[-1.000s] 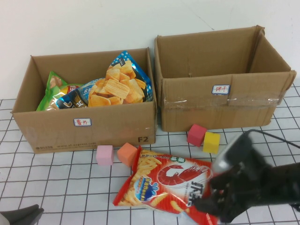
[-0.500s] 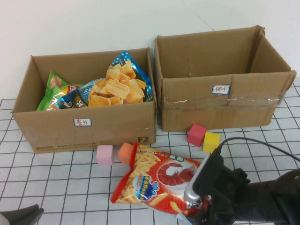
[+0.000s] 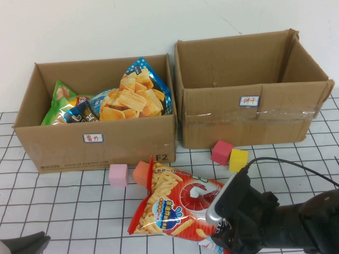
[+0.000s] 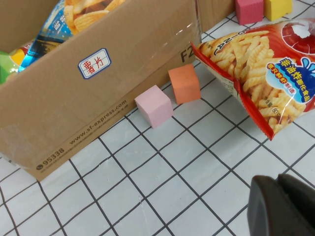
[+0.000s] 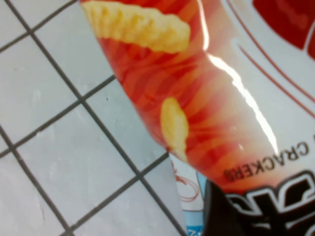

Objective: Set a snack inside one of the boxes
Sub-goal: Pick up the potato chip, then place the potato chip in the potato chip box

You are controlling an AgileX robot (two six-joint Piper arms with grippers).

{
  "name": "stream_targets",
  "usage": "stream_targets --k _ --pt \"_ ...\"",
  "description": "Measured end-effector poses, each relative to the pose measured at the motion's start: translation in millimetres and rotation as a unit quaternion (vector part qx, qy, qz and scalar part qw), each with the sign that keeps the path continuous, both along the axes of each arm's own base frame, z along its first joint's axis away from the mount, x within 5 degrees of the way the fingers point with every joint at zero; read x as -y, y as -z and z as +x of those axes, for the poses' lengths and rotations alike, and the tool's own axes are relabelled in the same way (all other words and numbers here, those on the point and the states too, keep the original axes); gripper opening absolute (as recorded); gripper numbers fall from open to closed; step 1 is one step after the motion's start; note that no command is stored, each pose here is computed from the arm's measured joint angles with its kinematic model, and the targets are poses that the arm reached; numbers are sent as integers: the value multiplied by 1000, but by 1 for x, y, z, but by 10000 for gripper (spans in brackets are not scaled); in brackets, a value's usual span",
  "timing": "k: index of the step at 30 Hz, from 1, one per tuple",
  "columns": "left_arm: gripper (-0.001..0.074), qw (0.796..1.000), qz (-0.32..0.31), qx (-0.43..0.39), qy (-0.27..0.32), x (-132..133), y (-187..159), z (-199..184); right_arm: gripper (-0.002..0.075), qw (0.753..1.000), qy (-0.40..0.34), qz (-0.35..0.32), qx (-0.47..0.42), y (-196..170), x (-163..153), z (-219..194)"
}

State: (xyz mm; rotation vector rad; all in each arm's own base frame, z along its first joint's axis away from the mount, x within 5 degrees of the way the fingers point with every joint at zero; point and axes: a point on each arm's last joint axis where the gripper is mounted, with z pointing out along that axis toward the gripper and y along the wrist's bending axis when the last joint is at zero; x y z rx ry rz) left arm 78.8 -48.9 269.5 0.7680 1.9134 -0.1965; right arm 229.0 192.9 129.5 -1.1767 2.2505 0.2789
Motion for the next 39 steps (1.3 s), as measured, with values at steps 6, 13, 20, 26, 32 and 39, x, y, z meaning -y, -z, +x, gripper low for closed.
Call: stream_targets --k 6,13,20,26,32,39 --pt "-1 1000 0 0 0 0 0 0 378 1000 1 0 0 0 0 0" --pt "-1 1000 0 0 0 0 0 0 254 999 -14 33 9 -17 -1 -5" --pt "-1 1000 0 0 0 0 0 0 146 992 -33 101 66 -68 1 -17" --pt "-1 1000 0 0 0 0 0 0 146 984 -39 136 110 -100 5 -22" --pt "-1 1000 -3 0 -1 0 0 0 146 966 -58 182 176 -149 -11 -5" --pt "-1 1000 -3 0 -1 0 0 0 145 944 -82 202 249 -192 -44 36"
